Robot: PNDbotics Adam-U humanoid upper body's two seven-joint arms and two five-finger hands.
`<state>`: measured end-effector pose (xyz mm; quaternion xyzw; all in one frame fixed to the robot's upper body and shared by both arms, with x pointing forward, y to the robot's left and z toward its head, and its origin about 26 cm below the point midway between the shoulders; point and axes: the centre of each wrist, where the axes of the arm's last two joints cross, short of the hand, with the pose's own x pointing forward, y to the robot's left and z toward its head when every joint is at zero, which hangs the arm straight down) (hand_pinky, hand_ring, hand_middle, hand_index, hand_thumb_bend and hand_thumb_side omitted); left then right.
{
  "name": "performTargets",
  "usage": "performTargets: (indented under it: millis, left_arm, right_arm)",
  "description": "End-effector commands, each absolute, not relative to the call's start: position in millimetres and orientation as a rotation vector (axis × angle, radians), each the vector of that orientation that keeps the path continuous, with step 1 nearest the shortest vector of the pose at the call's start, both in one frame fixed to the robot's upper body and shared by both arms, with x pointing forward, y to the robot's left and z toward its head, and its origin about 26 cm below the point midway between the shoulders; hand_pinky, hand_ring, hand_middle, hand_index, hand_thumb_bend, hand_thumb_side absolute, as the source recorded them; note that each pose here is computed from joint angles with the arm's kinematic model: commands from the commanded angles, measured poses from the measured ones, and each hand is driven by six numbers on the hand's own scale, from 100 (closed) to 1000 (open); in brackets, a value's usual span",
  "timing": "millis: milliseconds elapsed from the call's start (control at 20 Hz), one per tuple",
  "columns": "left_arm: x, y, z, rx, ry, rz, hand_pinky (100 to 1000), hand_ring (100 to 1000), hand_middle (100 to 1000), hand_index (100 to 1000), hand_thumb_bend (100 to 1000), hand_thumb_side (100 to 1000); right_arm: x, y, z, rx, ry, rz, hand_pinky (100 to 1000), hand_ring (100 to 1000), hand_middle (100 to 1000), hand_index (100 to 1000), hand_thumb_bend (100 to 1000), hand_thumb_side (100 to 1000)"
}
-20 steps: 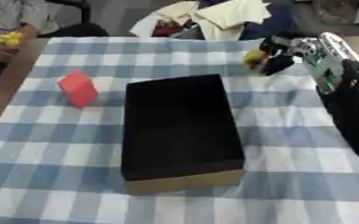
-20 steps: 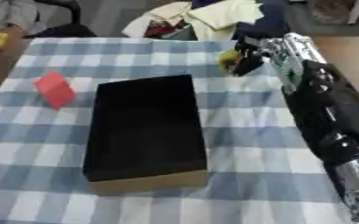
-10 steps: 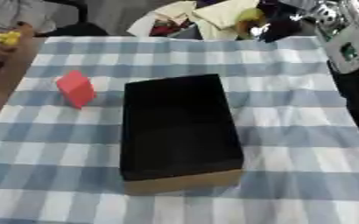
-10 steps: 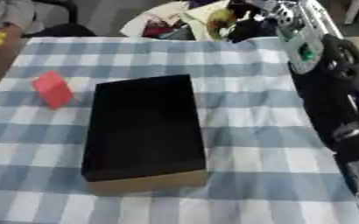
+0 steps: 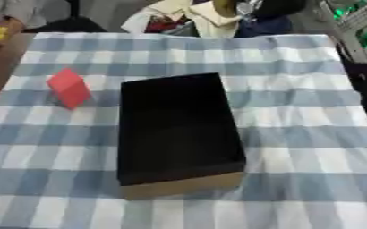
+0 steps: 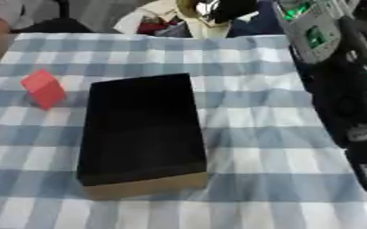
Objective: Pick up objects on the table and place them in the box.
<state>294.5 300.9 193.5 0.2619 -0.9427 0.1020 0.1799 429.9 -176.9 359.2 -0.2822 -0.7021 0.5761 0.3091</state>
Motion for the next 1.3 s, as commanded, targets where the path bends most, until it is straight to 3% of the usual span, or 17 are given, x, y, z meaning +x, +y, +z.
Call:
performTargets:
  millis: [50,850,1300]
  left_arm:
    - [292.8,303.6,205.1,0.753,-2.708,0.258,557,657,701,802,203,854]
    - [293.8,306.2,215.3,0.766,-2.748,0.201,558,659,702,803,199,849]
    - [294.0,305.6,215.9,0.756,-2.751,0.188,558,659,701,803,198,848]
  right_arm:
    - [408.9,-182.3,379.1,-0.756,-1.922,1.556,829,796,625,753,100,464]
    - [366.3,-187.7,366.3,-0.455,-1.901,1.715,819,790,622,762,100,531]
    - [363.0,-164.4,353.2,-0.258,-1.838,1.843,797,767,621,770,100,584]
